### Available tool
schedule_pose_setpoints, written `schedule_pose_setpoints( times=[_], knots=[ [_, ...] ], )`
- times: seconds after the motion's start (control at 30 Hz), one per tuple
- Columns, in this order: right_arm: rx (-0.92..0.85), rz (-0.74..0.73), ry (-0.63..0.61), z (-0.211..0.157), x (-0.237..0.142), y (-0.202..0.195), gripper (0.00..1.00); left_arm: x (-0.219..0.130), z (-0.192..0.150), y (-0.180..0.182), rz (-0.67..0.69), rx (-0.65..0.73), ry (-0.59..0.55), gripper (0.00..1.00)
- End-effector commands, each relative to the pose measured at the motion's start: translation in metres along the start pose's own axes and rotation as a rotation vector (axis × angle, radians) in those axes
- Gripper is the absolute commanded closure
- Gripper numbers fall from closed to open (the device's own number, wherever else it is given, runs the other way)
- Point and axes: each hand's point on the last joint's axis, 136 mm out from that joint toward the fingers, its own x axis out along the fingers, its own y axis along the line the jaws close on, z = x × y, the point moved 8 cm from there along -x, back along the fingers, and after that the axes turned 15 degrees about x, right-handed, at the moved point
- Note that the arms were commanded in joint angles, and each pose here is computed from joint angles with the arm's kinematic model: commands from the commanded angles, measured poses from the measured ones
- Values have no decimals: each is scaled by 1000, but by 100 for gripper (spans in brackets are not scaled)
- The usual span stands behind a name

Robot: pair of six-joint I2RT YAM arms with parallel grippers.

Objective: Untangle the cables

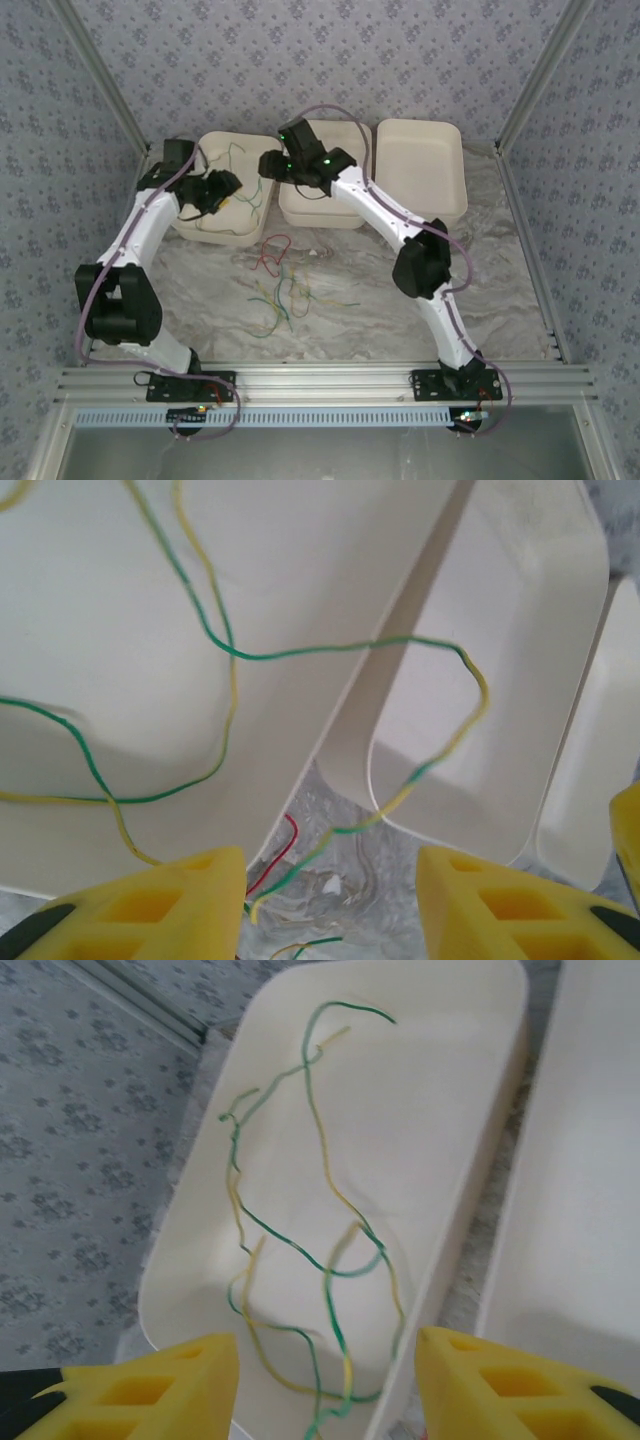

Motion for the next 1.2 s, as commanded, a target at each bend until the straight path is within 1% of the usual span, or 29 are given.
schedule_pose_setpoints(
  times=[0.0,0.03,0.1,0.2,0.27,0.37,0.43,0.5,0.57,0.6,0.7,0.9,1.03,1.17],
  knots=[
    [-31,15,-83,2,-38,1,49,-4,-7,-25,116,267,25,51],
    [-31,11,-92,-3,-47,-6,48,1,-8,-29,125,320,24,49],
    [-26,4,-108,-12,-64,-20,48,8,-7,-36,137,380,16,44],
    [-5,5,-122,-27,-89,-42,48,22,0,-45,192,452,-11,41],
    [11,10,-128,-38,-106,-56,48,39,7,-45,225,471,-2,42],
    [29,29,-136,-53,-130,-70,48,64,17,-39,290,480,45,47],
    [24,40,-141,-63,-143,-72,48,77,20,-39,279,490,56,51],
    [6,48,-148,-72,-154,-70,48,87,23,-39,274,496,66,69],
    [-8,27,-135,-86,-157,-78,49,95,24,-37,280,492,78,94],
    [-10,29,-138,-87,-160,-79,49,97,24,-36,285,489,81,100],
    [-20,31,-137,-94,-165,-79,49,103,23,-28,282,460,87,100],
    [-36,37,-125,-104,-168,-75,49,123,23,-11,178,350,104,100],
    [-44,42,-117,-110,-166,-74,49,134,20,7,191,295,129,100],
    [-56,42,-112,-115,-166,-71,49,143,18,20,164,242,147,100]
  ],
)
